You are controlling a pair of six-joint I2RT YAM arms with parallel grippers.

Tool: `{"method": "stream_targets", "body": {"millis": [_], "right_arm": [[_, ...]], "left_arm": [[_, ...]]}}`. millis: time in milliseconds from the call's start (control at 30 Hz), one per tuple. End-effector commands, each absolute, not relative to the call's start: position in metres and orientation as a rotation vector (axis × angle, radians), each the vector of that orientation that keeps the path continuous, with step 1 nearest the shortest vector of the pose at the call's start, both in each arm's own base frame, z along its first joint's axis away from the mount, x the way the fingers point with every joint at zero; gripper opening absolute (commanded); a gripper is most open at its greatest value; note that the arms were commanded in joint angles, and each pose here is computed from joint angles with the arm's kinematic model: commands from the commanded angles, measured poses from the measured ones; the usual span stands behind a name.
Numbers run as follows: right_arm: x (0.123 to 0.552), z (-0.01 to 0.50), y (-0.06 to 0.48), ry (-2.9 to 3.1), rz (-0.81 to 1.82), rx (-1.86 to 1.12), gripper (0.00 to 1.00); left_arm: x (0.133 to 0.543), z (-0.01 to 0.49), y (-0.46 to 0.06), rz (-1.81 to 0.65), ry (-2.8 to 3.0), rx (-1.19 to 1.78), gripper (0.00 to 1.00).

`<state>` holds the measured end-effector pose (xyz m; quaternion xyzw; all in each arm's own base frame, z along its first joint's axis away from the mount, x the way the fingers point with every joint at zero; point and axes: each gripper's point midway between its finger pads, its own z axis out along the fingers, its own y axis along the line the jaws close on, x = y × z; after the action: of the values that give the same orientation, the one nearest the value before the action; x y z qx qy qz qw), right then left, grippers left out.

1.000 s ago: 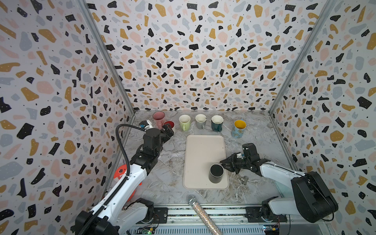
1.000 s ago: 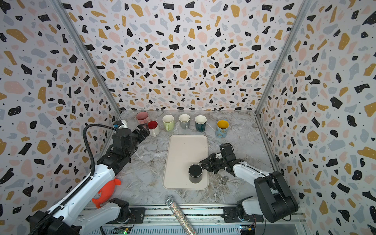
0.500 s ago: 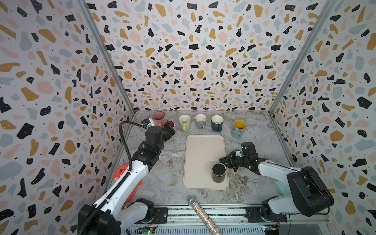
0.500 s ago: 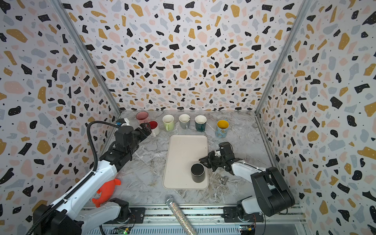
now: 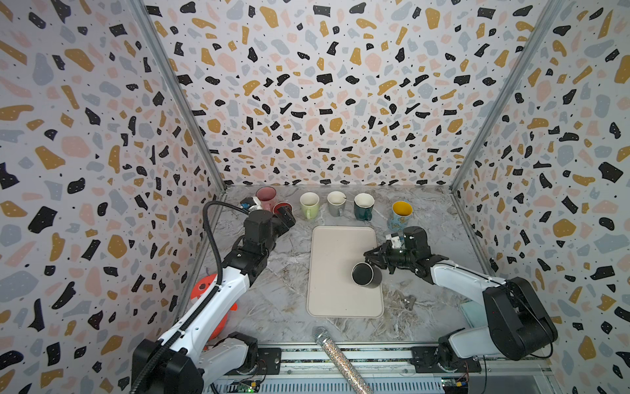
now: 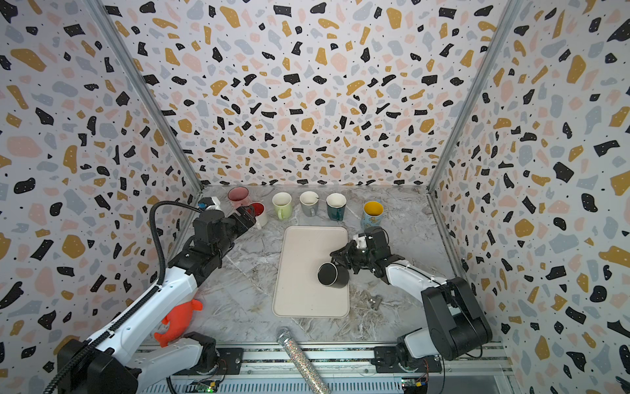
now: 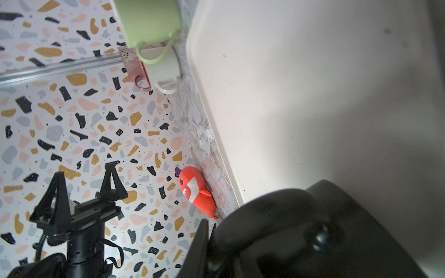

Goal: Turn the mug right side up
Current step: Pick up the mug from the tray.

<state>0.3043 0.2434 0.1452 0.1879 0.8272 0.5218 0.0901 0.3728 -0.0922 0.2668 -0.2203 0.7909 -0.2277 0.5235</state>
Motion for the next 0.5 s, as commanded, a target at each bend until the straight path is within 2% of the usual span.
{"method": "stream_targets", "body": {"millis": [0,267,467], "right_arm": [[0.313,0.215,0.254,2.273,1.530,0.215,0.00],[0.307,0.266,0.279,2.099,1.354,-0.158,0.00],[0.293,0.294,0.302,1.960,1.153,-0.486,0.00]], "left_arm": [[0.381,0.309,-0.106,-0.618,1.808,-0.422,0.91],[0.388,0.324,-0.128,-0.686,1.818,-0.292,0.86],[0.385,0.339,-0.163,-0.794,1.844,-0.050,0.86]]}}
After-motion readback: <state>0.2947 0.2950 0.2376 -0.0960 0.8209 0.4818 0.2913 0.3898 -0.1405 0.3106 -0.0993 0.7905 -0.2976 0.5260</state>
